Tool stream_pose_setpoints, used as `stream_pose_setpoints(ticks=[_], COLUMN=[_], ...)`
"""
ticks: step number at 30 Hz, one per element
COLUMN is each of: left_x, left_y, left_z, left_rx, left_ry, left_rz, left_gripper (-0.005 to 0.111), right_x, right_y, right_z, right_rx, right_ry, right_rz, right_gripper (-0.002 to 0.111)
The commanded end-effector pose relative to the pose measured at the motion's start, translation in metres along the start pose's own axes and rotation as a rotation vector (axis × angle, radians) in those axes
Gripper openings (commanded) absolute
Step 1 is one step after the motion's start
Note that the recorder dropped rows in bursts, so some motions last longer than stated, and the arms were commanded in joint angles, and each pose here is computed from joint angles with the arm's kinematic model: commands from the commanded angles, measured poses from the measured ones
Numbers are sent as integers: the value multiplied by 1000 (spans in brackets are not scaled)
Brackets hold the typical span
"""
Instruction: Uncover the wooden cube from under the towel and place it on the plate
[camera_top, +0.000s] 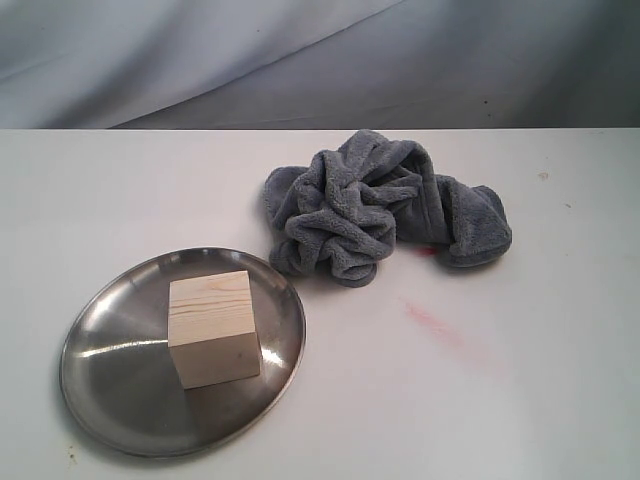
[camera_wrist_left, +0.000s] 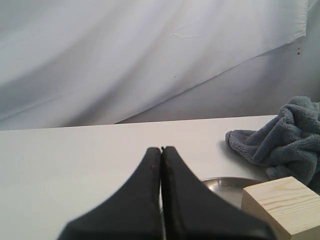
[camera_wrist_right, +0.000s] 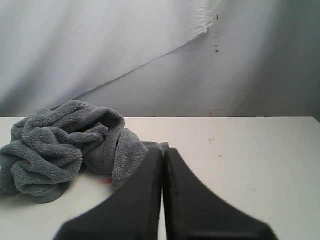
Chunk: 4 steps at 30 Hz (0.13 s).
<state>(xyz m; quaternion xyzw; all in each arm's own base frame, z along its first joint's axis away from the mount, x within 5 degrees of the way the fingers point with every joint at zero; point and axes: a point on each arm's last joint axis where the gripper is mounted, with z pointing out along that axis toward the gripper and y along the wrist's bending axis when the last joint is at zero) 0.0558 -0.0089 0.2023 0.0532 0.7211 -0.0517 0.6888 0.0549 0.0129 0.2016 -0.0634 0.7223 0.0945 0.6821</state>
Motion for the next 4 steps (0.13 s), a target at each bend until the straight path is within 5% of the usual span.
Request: stream_pose_setpoints(ticks=[1,4], left_x=[1,1], left_y=[0,0], left_z=[0,0], left_rx=[5,5], left_ry=[-3,-3], left_rz=[-4,-4], left_gripper=[0,0], right_x=[1,1], right_y=[0,0], right_z=[0,0], right_rx=[6,6], right_ry=[-5,-5], right_rz=[0,0], right_gripper=[0,0])
